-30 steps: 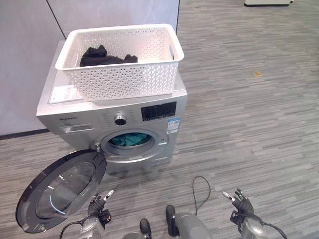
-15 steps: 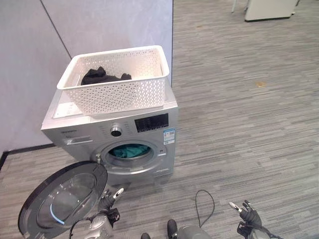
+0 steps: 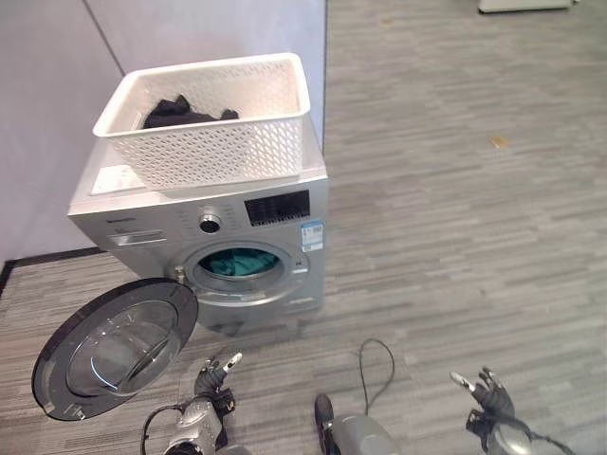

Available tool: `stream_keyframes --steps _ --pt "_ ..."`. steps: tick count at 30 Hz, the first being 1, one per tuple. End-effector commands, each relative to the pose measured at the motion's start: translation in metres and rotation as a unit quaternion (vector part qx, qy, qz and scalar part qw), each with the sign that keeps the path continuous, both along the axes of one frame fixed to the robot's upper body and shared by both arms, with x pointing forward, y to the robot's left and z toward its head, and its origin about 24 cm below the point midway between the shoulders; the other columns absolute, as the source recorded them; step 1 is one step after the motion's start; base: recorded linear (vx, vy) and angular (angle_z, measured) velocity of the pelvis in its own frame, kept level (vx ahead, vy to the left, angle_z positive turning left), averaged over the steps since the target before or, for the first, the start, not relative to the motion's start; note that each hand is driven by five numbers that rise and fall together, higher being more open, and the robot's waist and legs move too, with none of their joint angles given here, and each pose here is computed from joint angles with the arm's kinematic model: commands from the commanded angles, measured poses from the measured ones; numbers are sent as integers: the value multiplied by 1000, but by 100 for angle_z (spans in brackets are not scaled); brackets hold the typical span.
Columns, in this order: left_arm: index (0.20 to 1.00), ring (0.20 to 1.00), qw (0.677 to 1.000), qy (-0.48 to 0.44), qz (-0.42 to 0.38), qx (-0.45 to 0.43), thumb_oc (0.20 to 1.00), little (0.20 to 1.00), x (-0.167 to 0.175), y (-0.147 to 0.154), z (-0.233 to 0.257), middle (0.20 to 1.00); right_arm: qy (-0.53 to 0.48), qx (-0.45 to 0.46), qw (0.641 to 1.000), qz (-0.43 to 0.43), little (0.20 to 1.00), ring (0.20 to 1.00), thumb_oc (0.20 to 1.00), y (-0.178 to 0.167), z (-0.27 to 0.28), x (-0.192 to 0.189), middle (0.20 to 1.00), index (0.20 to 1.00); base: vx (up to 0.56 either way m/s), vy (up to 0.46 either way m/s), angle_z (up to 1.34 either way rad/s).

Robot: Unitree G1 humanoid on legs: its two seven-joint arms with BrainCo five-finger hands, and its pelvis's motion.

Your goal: Grab the laundry basket,head to the washer,open it,put in the laundry and shut it.

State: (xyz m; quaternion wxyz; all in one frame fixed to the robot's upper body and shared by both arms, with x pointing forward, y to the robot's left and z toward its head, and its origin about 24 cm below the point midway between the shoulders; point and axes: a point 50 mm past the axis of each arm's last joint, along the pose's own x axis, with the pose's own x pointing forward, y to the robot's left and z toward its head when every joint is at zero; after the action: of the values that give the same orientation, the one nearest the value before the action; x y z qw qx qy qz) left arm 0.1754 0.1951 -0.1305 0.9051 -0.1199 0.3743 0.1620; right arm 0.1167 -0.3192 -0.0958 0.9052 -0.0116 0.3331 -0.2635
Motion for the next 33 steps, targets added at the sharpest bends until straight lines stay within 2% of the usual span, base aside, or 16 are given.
stream_keyframes --steps 1,7,14,23,30,31,33 --pt "1000 1000 995 -48 -40 81 1000 1000 7 28 18 1000 -58 -6 997 43 1000 1000 1000 15 14 31 1000 1000 58 218 -22" --pt "1000 1000 993 -50 -41 102 1000 1000 5 37 21 1000 -89 6 994 58 1000 1000 1000 28 19 41 1000 1000 43 146 -20" --pt "1000 1000 983 -76 -79 146 1000 1000 9 48 35 1000 -99 4 990 104 1000 1000 1000 40 24 51 1000 1000 13 100 -12" --pt "1000 1000 977 -109 -112 147 1000 1000 9 42 46 1000 -98 20 987 122 1000 1000 1000 51 21 48 1000 1000 13 19 0" --pt "1000 1000 978 -91 -118 144 1000 1000 10 37 39 1000 -89 39 986 139 1000 1000 1000 60 15 52 1000 1000 0 0 0" --pt "1000 1000 959 -8 -212 190 1000 1000 14 33 19 1000 -98 78 992 -22 1000 1000 1000 13 11 49 1000 1000 0 0 0" --pt "1000 1000 958 -8 -214 190 1000 1000 14 34 19 1000 -94 77 993 -3 1000 1000 1000 18 10 52 1000 1000 -7 45 14"
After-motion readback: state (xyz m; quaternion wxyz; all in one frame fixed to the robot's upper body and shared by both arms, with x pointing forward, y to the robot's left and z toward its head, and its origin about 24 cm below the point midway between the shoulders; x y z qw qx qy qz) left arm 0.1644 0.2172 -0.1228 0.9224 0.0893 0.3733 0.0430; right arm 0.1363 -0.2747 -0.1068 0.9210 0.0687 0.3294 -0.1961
